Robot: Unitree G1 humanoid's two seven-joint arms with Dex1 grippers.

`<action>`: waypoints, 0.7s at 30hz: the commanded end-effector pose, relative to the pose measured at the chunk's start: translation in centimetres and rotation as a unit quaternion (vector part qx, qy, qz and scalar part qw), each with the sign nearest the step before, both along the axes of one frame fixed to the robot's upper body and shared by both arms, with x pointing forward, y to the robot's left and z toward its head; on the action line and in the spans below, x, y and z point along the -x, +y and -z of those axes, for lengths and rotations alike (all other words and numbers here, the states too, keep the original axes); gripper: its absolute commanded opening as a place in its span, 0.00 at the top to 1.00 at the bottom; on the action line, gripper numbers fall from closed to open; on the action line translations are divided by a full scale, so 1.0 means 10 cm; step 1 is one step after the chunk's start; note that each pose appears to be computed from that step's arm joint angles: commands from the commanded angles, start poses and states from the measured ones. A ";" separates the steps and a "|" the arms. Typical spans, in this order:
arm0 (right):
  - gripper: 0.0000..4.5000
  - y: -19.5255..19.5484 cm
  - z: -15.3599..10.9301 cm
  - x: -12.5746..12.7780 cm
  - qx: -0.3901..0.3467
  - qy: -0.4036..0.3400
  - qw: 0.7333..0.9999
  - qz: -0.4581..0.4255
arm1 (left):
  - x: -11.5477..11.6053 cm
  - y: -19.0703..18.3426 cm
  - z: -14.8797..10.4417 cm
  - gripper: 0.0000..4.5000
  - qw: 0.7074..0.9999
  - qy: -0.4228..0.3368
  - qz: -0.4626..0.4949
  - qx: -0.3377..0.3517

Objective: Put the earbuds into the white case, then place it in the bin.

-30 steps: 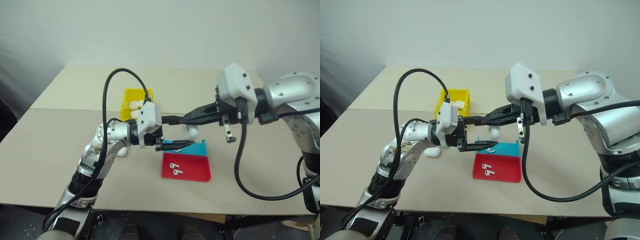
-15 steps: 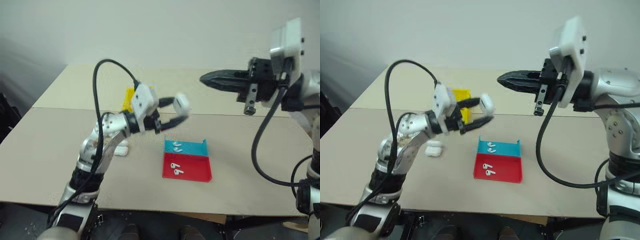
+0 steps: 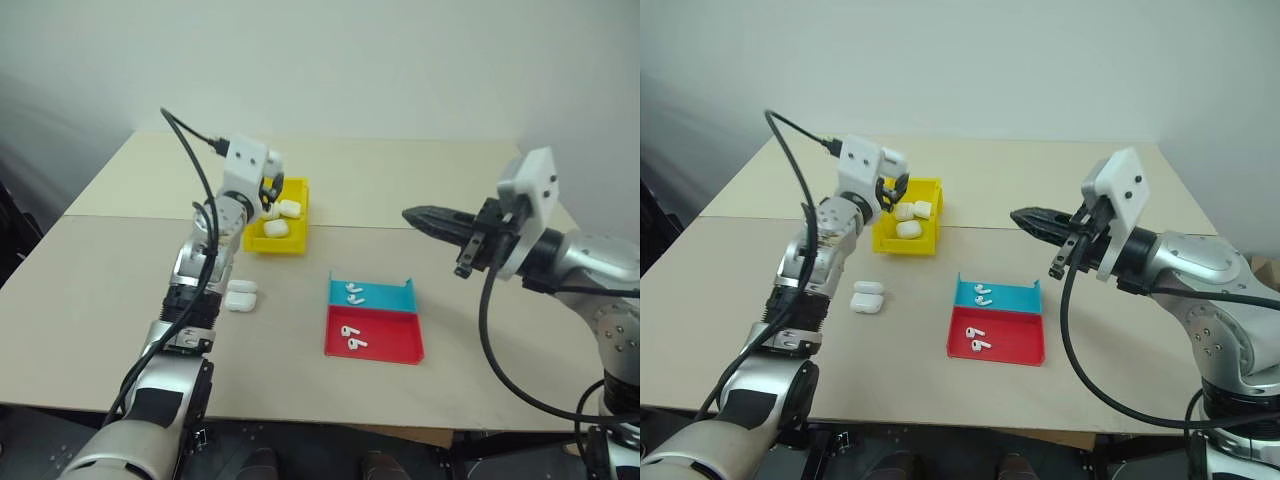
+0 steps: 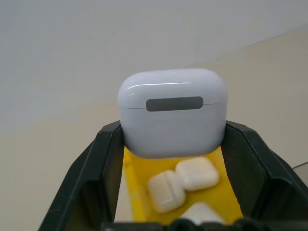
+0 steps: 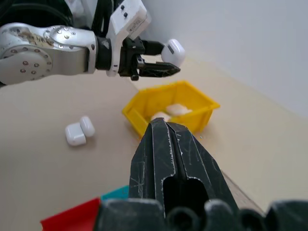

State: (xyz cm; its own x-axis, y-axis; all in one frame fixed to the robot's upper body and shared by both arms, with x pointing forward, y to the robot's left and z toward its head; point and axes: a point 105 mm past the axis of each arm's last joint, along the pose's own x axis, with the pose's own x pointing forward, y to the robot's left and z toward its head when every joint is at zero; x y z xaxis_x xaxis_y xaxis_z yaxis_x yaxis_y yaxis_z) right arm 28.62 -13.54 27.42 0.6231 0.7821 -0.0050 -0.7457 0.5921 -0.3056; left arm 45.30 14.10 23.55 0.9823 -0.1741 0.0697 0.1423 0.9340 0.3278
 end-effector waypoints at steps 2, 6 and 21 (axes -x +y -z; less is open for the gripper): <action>0.99 -0.05 -0.05 -0.01 0.014 -0.014 0.999 0.026 | -0.04 -0.05 -0.12 0.39 1.000 -0.013 0.008 0.007; 1.00 -0.04 -0.06 -0.02 0.015 -0.018 0.999 0.030 | -0.09 -0.02 -0.04 0.09 1.000 -0.011 0.002 0.019; 1.00 -0.11 0.18 0.06 0.088 -0.001 0.996 0.031 | 0.39 -0.01 -0.26 0.00 0.962 -0.069 0.173 0.202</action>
